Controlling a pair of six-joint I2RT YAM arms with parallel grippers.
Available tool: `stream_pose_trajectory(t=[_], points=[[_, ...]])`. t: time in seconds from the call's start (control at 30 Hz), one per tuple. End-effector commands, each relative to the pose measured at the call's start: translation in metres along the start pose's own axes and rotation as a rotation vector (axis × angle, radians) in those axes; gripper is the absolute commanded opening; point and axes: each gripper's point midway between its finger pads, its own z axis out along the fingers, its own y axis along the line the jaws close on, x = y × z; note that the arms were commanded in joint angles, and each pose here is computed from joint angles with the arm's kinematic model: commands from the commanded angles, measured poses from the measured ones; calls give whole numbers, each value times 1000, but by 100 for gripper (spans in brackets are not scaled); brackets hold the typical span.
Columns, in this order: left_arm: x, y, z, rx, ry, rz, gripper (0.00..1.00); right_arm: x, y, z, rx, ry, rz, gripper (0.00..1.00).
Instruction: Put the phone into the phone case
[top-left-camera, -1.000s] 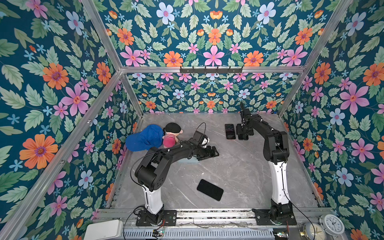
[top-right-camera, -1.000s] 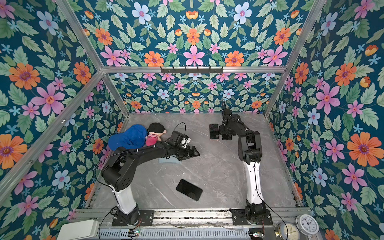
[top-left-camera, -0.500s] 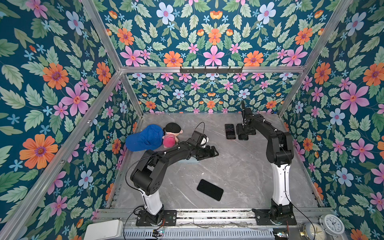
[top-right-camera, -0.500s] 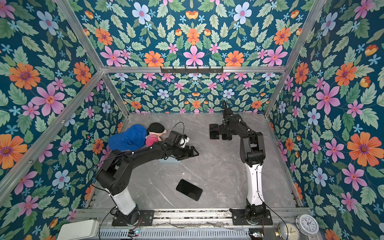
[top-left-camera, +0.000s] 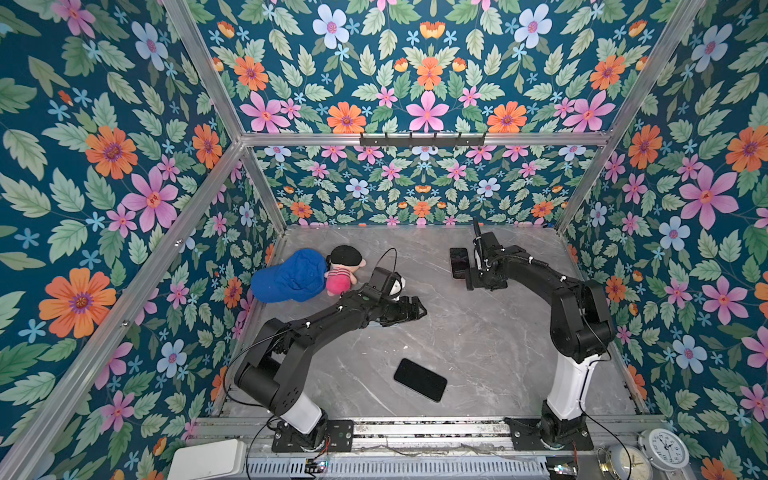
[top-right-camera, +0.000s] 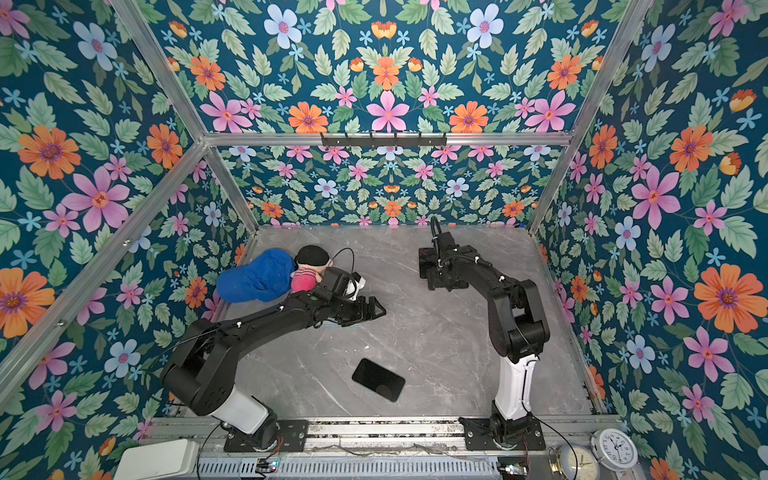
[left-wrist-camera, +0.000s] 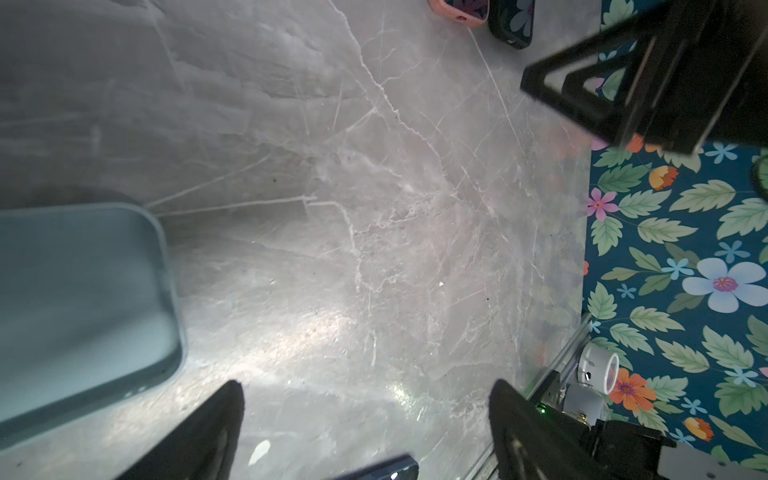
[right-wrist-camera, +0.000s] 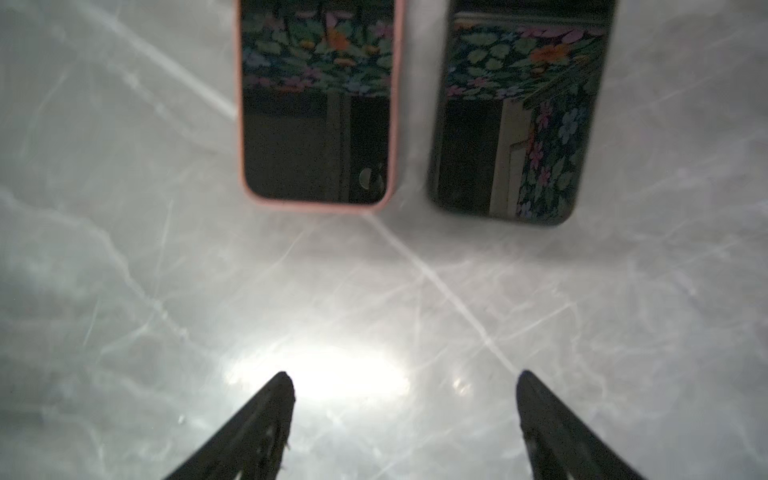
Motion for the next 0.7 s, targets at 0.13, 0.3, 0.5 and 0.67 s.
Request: stream_pose_trajectory(t=[0.13,0.3,0.5,0.67], points=[[8,46,-40,-91,-78,-96,94,53,67,-20,-81,14,-144,82],[9,81,-66,-149,-137,-178,94,71,114,-23,-192,12,-248,81],[12,117,-75,-205,-153,-245,94,80,158,-25,-284,-12,-341,80],[9,133,-78,-213,-171,-274,94,89,181,-22,-328,-7,-385,79]])
